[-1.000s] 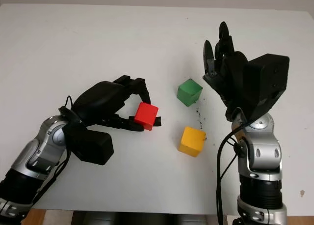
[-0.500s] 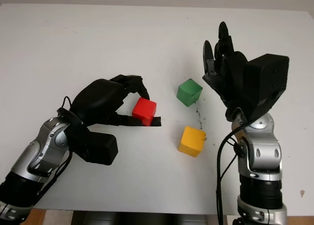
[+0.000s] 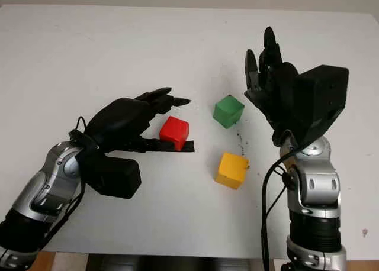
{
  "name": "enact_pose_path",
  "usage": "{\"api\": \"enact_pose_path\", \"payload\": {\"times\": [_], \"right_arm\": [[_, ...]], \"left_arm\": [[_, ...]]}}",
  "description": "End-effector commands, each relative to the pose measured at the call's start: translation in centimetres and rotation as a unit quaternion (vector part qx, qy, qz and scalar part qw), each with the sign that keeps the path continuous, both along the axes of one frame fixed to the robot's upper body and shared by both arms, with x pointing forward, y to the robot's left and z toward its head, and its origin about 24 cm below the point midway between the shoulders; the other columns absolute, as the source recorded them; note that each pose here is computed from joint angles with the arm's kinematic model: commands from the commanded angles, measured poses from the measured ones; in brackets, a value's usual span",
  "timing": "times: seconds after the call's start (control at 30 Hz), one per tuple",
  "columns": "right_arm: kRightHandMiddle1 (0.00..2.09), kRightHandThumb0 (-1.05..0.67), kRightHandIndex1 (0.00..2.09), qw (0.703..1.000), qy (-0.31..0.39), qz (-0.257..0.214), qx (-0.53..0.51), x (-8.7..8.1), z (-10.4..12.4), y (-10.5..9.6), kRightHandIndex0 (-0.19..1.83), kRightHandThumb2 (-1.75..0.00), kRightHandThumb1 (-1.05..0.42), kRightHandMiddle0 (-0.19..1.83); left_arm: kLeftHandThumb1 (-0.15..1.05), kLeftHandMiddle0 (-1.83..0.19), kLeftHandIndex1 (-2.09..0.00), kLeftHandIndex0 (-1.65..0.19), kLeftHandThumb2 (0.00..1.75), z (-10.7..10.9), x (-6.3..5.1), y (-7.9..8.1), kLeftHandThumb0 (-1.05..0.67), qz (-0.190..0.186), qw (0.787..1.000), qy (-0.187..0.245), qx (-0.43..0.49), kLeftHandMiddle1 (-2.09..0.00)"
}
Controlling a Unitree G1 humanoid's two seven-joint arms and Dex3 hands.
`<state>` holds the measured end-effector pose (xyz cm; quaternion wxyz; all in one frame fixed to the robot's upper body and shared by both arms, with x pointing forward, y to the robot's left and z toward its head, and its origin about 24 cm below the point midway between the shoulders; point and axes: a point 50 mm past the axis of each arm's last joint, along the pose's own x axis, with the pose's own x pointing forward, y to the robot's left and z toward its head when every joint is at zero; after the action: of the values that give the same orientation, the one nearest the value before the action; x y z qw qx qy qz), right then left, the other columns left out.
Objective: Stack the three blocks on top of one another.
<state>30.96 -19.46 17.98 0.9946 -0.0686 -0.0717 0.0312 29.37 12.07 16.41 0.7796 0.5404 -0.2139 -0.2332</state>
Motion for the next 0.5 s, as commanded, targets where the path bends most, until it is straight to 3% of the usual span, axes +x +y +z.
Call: {"api": "enact_pose_path", "payload": {"times": [0.0, 0.3, 0.4, 0.47], "right_arm": [[0.00, -0.64, 0.00, 1.000, -0.009, -0.003, -0.008, -0.3, 0.4, -0.2, -0.19, -0.70, -1.05, -0.19], [0.00, -0.61, 0.00, 1.000, -0.018, 0.004, -0.012, -0.5, 0.9, -0.5, -0.19, -0.66, -1.05, -0.19], [0.00, -0.58, 0.00, 1.000, -0.023, 0.010, -0.016, -0.6, 1.4, -0.8, -0.19, -0.57, -1.05, -0.19], [0.02, -0.61, 0.00, 0.998, -0.029, -0.007, -0.064, -0.7, 2.1, -1.2, -0.19, -0.45, -1.05, -0.18]], "left_arm": [[1.05, 0.15, -0.05, 0.08, 0.26, 0.3, -0.6, 0.3, -0.79, -0.006, 1.000, 0.007, -0.015, -0.02], [1.05, 0.17, -0.06, 0.07, 0.34, 2.4, -2.1, 2.0, -0.81, -0.026, 0.996, 0.018, -0.084, -0.05], [1.05, 0.15, -0.06, 0.06, 0.39, 3.1, -2.1, 3.0, -0.83, -0.023, 0.992, 0.018, -0.121, -0.06], [1.05, 0.11, -0.06, 0.04, 0.41, 3.4, -1.7, 3.9, -0.80, -0.021, 0.980, 0.022, -0.198, -0.07]]}}
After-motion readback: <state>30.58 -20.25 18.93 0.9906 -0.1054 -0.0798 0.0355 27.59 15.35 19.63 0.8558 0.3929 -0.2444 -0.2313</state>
